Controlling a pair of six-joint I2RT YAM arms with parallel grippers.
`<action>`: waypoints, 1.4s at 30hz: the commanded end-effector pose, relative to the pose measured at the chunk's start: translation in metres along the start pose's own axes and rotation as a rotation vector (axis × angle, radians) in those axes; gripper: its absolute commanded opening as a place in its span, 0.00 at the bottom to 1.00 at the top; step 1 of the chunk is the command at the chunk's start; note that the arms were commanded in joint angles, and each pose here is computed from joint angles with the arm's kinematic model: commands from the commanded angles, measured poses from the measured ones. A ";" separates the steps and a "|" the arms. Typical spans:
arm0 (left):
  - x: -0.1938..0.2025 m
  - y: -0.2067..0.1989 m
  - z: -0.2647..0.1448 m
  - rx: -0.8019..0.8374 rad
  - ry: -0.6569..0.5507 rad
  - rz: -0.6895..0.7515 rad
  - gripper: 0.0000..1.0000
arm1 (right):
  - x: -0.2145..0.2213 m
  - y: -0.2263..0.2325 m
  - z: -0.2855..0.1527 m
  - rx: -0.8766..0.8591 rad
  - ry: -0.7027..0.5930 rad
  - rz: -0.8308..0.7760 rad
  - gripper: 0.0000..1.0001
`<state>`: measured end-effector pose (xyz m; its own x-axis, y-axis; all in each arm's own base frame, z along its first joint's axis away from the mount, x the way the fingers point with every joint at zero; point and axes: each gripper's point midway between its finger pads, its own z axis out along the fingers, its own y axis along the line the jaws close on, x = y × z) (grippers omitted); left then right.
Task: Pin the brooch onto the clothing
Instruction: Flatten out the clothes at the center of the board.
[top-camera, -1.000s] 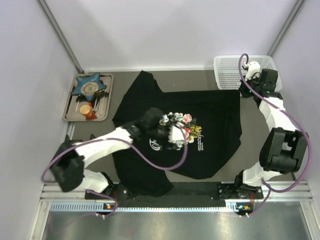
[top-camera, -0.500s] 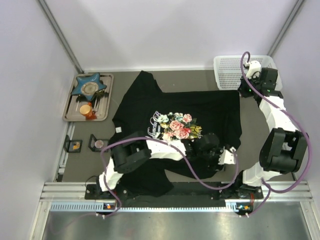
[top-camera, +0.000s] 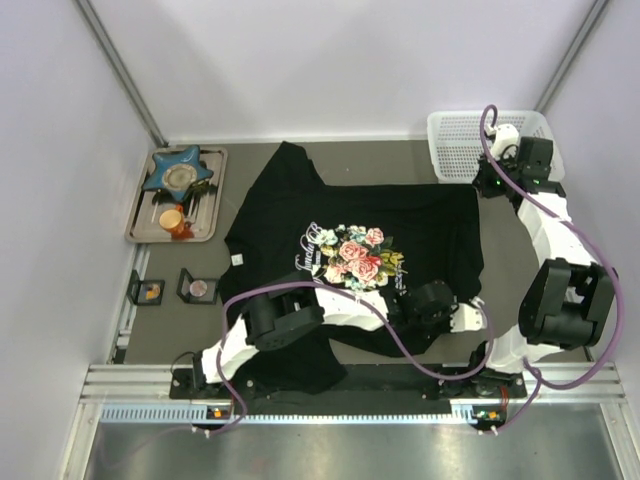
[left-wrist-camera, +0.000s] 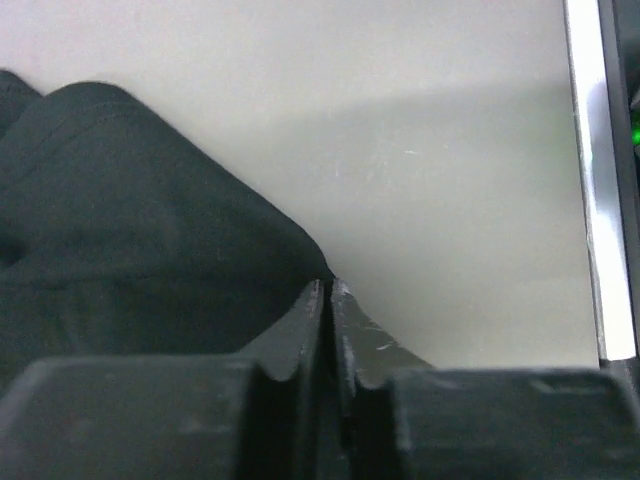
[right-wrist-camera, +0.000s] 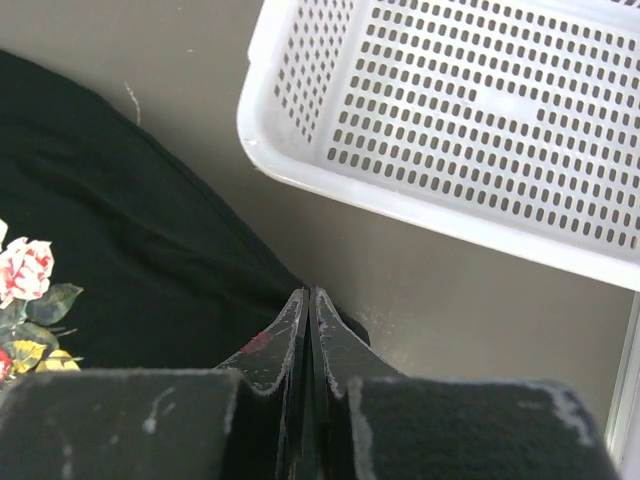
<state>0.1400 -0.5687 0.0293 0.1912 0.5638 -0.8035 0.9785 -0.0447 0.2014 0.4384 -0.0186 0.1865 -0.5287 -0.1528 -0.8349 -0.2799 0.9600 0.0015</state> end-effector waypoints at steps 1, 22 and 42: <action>-0.037 0.012 -0.036 -0.019 -0.074 -0.044 0.03 | -0.038 0.018 -0.020 -0.027 -0.099 -0.041 0.00; 0.128 0.151 -0.232 -0.098 -0.157 -1.116 0.43 | -0.071 0.075 0.042 0.034 -0.048 -0.157 0.00; 0.081 0.091 -0.172 -0.121 0.148 0.006 0.56 | -0.062 0.071 0.051 0.051 -0.011 -0.148 0.00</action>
<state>0.2057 -0.3746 0.0851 0.0247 0.6297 -0.7764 0.9889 0.0985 0.1113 0.4833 0.0647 0.1865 -0.5195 -0.3141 -0.7947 -0.3225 0.9333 -0.1580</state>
